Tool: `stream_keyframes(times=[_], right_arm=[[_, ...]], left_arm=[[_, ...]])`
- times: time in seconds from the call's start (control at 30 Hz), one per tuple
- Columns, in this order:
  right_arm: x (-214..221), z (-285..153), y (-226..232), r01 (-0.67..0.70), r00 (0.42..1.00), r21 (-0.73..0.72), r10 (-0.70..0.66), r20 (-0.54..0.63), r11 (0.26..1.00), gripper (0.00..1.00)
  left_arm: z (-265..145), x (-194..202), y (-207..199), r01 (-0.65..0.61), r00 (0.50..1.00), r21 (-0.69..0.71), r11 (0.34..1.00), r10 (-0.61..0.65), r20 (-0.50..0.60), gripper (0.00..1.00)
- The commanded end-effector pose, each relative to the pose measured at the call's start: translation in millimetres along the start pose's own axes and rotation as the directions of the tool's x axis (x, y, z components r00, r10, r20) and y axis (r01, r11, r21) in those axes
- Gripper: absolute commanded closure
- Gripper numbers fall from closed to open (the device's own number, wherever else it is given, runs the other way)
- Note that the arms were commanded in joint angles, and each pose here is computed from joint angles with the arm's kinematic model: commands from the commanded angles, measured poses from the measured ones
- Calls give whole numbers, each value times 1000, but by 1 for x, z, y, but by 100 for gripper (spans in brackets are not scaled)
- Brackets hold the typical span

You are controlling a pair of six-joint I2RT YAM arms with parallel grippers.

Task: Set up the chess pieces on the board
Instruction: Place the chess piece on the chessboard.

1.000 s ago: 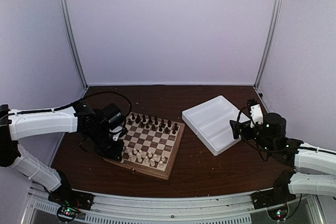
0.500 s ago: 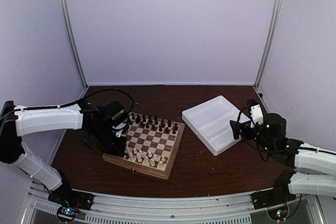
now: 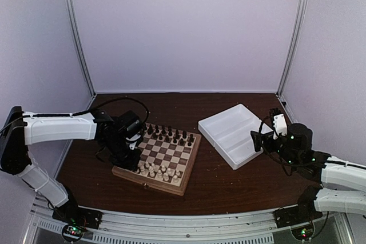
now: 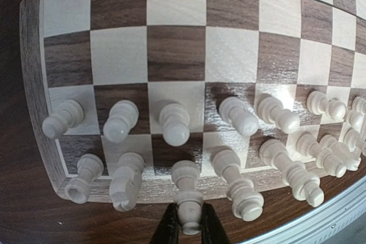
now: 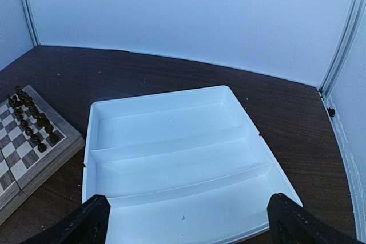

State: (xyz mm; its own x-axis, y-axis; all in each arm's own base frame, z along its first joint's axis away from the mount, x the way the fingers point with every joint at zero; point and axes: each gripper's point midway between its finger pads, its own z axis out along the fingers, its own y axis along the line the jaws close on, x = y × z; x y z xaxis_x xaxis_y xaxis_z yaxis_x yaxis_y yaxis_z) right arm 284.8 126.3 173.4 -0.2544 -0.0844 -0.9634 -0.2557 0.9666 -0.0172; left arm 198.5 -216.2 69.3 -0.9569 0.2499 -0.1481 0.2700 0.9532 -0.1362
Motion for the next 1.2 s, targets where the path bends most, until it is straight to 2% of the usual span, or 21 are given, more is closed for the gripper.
stream_keyframes(times=[0.0, 0.6, 0.97, 1.17], right_arm=[[0, -1, -1, -8, 1000, -4, 8, 10, 1000, 0], [2, 1, -1, -5, 1000, -6, 5, -2, 1000, 0], [2, 2, -1, -6, 1000, -5, 6, -4, 1000, 0], [2, 2, -1, -7, 1000, -5, 7, -5, 1000, 0]], left_arm=[[-4, -16, -1, -5, 999, -4, 1000, 5, 45, 100], [4, -20, -1, -9, 999, 5, 1000, 9, 32, 100], [5, -18, 1, -6, 1000, 1, 1000, 6, 14, 91], [3, -18, 1, -9, 1000, 1, 1000, 9, 17, 89]])
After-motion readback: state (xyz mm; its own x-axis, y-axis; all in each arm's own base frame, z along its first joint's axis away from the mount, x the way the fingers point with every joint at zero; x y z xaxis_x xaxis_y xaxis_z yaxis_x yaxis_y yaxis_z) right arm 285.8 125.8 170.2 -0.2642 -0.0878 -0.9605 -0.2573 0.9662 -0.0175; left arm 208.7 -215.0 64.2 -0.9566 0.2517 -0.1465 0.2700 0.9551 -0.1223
